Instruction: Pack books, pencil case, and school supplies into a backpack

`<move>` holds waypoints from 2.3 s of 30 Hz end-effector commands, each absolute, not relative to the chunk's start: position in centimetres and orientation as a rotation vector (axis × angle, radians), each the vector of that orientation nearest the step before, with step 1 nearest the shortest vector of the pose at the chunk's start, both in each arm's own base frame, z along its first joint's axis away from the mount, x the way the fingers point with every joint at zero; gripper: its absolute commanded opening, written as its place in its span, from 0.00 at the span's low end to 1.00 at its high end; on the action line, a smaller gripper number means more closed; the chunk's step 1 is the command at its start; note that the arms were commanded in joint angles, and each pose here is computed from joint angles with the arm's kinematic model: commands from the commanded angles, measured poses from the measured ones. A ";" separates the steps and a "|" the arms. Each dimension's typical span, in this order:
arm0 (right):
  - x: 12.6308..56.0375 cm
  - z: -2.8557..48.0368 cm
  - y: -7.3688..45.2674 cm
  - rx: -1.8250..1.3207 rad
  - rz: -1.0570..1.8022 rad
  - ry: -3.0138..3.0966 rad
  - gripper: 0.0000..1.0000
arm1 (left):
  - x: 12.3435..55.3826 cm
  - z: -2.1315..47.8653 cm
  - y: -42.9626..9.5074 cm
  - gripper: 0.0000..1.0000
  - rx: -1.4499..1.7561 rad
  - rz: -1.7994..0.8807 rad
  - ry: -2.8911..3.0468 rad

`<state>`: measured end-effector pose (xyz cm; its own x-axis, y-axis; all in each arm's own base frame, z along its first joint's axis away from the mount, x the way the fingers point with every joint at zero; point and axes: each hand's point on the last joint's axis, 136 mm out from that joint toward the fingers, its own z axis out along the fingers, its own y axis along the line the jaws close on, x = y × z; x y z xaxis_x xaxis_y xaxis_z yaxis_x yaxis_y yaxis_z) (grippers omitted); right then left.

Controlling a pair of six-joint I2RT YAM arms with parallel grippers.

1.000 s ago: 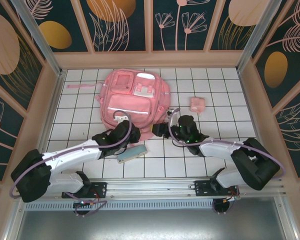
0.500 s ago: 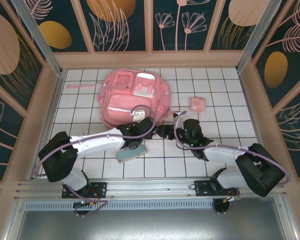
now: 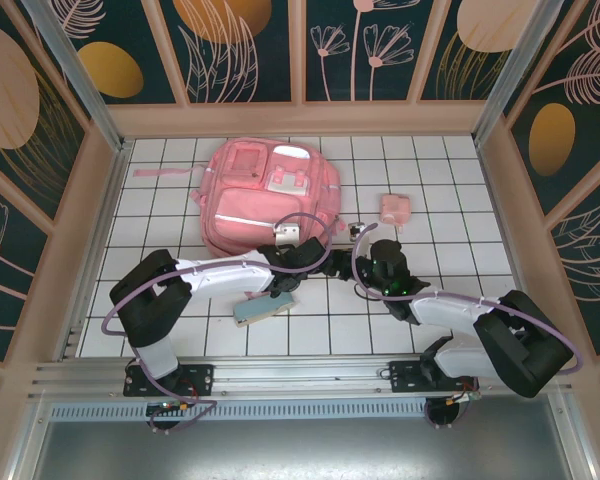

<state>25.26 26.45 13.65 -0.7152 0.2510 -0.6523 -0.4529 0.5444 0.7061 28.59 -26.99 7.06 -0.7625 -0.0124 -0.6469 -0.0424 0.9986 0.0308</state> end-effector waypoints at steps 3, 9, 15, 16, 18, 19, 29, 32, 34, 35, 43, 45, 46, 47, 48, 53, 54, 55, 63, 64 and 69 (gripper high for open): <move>25.4 14.7 26.4 -0.151 1.241 1.993 0.55 | 29.2 7.6 -26.8 0.42 -0.039 0.097 2.409; 25.4 14.6 26.4 -0.149 1.248 1.996 0.55 | 30.3 7.5 -27.3 0.46 -0.046 0.135 2.377; 25.1 14.3 26.5 -0.155 1.253 2.002 0.55 | 30.3 7.0 -26.0 0.31 -0.065 0.204 2.370; 25.1 14.3 26.5 -0.153 1.255 2.002 0.55 | 30.2 7.0 -25.7 0.30 -0.067 0.206 2.371; 25.1 14.3 26.5 -0.152 1.255 2.002 0.55 | 29.9 7.1 -25.4 0.29 -0.069 0.206 2.373; 25.1 14.3 26.5 -0.150 1.255 2.002 0.55 | 29.7 7.1 -25.2 0.28 -0.072 0.206 2.379; 25.6 14.3 27.2 -0.154 1.261 2.008 0.55 | 28.1 6.7 -24.0 0.18 -0.100 0.141 2.413; 26.1 14.5 27.8 -0.160 1.265 2.011 0.55 | 28.1 6.6 -24.1 0.19 -0.099 0.124 2.413; 26.5 14.5 28.3 -0.159 1.261 2.023 0.55 | 28.1 6.5 -24.4 0.28 -0.092 0.111 2.416; 26.7 14.4 28.4 -0.155 1.259 2.029 0.55 | 28.1 6.5 -24.5 0.30 -0.095 0.105 2.419; 28.9 13.1 30.3 -0.098 1.250 2.115 0.48 | 28.2 7.8 -25.3 0.30 -0.150 -0.053 2.396; 29.6 12.5 30.4 -0.066 1.232 2.138 0.46 | 27.7 7.6 -24.6 0.30 -0.162 -0.074 2.392; 29.9 12.1 30.4 -0.043 1.223 2.148 0.46 | 27.6 7.9 -24.5 0.30 -0.176 -0.088 2.382; 30.2 11.9 30.3 -0.029 1.218 2.154 0.46 | 27.6 8.1 -24.3 0.30 -0.184 -0.099 2.375; 30.5 11.6 30.3 -0.017 1.211 2.163 0.46 | 27.6 8.3 -24.1 0.30 -0.194 -0.107 2.366; 31.9 10.4 30.9 0.015 1.200 2.210 0.42 | 27.4 8.7 -23.6 0.30 -0.223 -0.141 2.343; 32.1 10.2 31.1 0.017 1.201 2.220 0.42 | 27.4 8.6 -23.7 0.30 -0.224 -0.147 2.344; 32.2 9.9 31.2 0.018 1.202 2.230 0.42 | 27.4 8.5 -23.7 0.31 -0.222 -0.147 2.347; 32.9 7.4 30.8 0.111 1.137 2.319 0.42 | 27.4 8.4 -23.7 0.31 -0.217 -0.144 2.347; 33.0 7.0 30.5 0.139 1.115 2.336 0.43 | 27.4 8.4 -23.7 0.32 -0.219 -0.144 2.345; 33.3 6.3 30.8 0.177 1.122 2.364 0.44 | 27.4 8.2 -23.9 0.32 -0.210 -0.147 2.350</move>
